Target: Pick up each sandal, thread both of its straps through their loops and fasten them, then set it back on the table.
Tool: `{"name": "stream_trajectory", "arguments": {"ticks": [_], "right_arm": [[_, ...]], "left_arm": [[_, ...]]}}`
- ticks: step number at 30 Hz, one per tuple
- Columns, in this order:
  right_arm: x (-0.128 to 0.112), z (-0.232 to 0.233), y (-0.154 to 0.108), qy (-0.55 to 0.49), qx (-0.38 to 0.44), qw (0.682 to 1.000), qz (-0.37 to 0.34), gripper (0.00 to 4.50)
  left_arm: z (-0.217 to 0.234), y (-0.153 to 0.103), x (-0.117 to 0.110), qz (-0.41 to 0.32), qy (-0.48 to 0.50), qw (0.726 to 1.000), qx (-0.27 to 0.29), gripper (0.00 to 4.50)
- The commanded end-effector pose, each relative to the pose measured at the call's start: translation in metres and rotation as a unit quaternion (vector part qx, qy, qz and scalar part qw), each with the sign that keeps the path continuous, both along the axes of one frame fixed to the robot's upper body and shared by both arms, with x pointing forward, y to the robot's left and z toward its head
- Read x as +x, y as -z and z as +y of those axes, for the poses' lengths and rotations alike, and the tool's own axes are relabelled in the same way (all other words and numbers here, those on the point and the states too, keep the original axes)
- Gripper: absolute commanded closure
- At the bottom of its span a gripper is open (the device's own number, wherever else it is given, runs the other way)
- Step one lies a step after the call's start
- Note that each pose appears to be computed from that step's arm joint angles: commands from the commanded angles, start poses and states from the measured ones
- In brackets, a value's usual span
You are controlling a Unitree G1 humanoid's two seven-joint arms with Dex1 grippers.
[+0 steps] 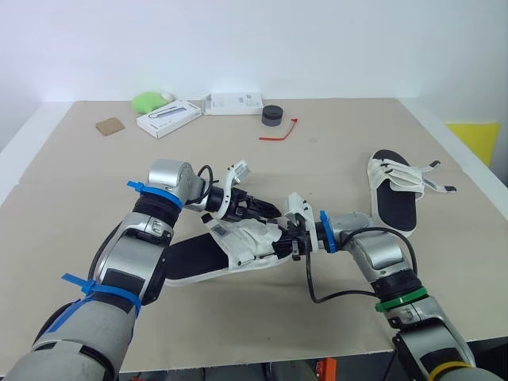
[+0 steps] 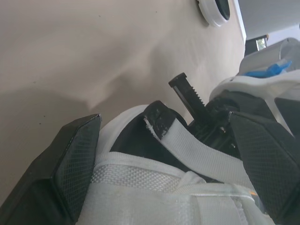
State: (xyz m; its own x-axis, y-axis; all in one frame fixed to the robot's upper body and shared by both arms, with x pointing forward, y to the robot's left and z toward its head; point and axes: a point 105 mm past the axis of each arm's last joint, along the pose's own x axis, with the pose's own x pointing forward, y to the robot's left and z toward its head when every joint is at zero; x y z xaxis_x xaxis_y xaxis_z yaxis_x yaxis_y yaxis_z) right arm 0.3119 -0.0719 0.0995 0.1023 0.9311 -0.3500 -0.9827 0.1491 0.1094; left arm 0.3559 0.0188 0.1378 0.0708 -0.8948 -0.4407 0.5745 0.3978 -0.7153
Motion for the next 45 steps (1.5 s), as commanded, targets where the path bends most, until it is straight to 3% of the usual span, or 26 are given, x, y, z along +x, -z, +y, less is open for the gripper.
{"name": "stream_trajectory", "arguments": {"ticks": [1,2,5,8,9,14,22,33,36,42,45], "right_arm": [[-0.003,-0.016,0.040,0.046,-0.057,0.995,0.062,4.50],[-0.003,-0.016,0.040,0.047,-0.057,0.995,0.062,4.50],[-0.002,-0.016,0.040,0.047,-0.058,0.995,0.061,4.50],[-0.001,-0.015,0.040,0.047,-0.058,0.995,0.060,4.50],[-0.001,-0.015,0.040,0.046,-0.058,0.995,0.060,4.50],[-0.001,-0.015,0.041,0.046,-0.061,0.995,0.059,4.50],[-0.001,-0.014,0.044,0.044,-0.066,0.995,0.059,4.50],[-0.001,-0.012,0.045,0.040,-0.065,0.995,0.060,4.50],[-0.001,-0.012,0.045,0.041,-0.065,0.995,0.061,4.50],[-0.002,-0.012,0.045,0.040,-0.064,0.995,0.063,4.50],[-0.002,-0.013,0.045,0.041,-0.064,0.995,0.063,4.50]], "left_arm": [[-0.016,0.004,-0.015,0.031,0.041,0.998,-0.022,0.04],[-0.017,0.004,-0.015,0.025,0.043,0.998,-0.023,0.04],[-0.019,0.004,-0.014,0.021,0.043,0.999,-0.024,0.82],[-0.021,0.004,-0.012,0.018,0.038,0.999,-0.025,2.03],[-0.022,0.004,-0.012,0.018,0.037,0.999,-0.026,2.18],[-0.027,-0.003,-0.008,0.021,0.022,0.998,-0.047,4.45],[-0.022,-0.024,0.014,0.006,-0.043,0.994,-0.101,4.45],[-0.005,-0.027,0.022,-0.025,-0.058,0.995,-0.080,4.45],[0.000,-0.032,0.024,-0.042,-0.055,0.995,-0.075,3.23],[0.007,-0.049,0.010,-0.036,-0.017,0.997,-0.062,0.12],[0.004,-0.048,-0.002,-0.012,0.000,0.998,-0.054,0.12]]}}
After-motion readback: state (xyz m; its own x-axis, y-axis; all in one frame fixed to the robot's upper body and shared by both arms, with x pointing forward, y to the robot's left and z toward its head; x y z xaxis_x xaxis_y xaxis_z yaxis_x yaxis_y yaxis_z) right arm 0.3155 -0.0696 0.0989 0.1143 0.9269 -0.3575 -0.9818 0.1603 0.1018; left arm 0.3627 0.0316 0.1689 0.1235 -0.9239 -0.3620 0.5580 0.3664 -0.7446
